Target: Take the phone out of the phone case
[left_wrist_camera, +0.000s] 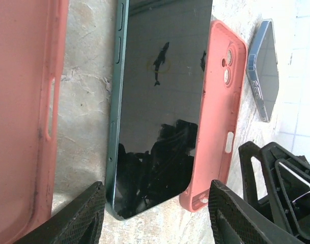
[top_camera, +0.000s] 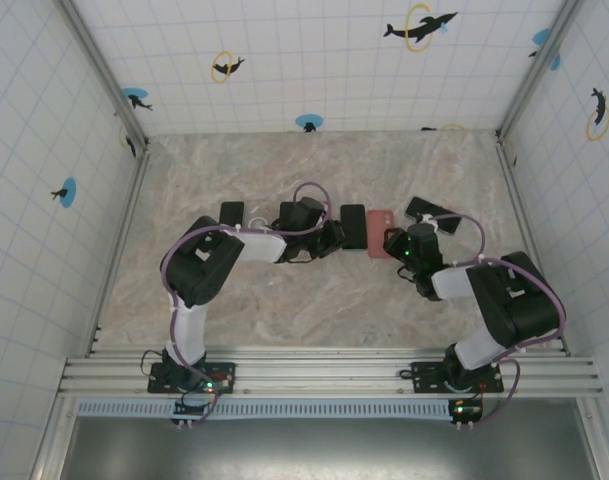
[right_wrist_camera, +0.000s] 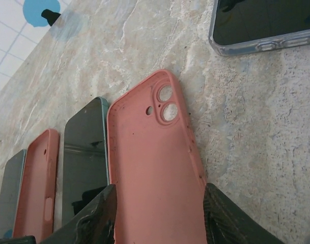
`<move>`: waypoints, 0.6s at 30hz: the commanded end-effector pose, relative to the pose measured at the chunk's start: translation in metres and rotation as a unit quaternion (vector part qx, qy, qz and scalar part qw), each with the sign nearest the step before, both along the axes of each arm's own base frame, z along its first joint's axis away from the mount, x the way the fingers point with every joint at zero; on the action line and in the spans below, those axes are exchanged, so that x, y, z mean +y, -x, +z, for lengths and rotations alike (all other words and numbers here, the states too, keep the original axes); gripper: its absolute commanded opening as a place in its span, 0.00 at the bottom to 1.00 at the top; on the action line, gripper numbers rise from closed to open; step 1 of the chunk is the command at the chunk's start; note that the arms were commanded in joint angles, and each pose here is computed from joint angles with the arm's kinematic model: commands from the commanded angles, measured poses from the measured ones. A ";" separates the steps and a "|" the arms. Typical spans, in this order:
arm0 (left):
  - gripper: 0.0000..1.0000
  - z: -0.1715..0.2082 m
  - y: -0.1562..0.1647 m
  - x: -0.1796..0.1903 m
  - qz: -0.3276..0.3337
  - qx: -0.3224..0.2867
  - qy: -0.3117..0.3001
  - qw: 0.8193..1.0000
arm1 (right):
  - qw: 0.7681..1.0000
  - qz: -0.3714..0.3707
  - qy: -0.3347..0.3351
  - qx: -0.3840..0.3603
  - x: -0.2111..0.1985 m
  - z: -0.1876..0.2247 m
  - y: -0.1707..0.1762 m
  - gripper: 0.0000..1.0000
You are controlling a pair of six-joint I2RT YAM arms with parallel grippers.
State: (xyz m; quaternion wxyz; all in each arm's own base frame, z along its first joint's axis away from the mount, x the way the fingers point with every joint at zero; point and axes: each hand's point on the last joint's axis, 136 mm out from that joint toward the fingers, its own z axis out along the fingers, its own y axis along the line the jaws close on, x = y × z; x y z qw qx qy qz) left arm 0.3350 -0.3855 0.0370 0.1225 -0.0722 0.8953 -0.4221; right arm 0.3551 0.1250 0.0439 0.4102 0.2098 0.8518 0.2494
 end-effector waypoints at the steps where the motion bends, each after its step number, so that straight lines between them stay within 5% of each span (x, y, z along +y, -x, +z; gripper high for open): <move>1: 0.57 0.006 -0.005 0.004 -0.003 -0.013 -0.015 1.000 | 1.000 0.005 0.015 -0.008 -0.004 0.012 -0.009 0.50; 11: 0.60 0.048 -0.016 -0.001 -0.016 -0.063 -0.014 0.998 | 0.985 0.079 0.156 -0.010 -0.030 0.038 -0.028 0.67; 18: 0.74 0.097 -0.021 -0.004 -0.034 -0.124 0.000 0.992 | 0.966 0.153 0.206 -0.040 -0.052 0.057 -0.034 0.84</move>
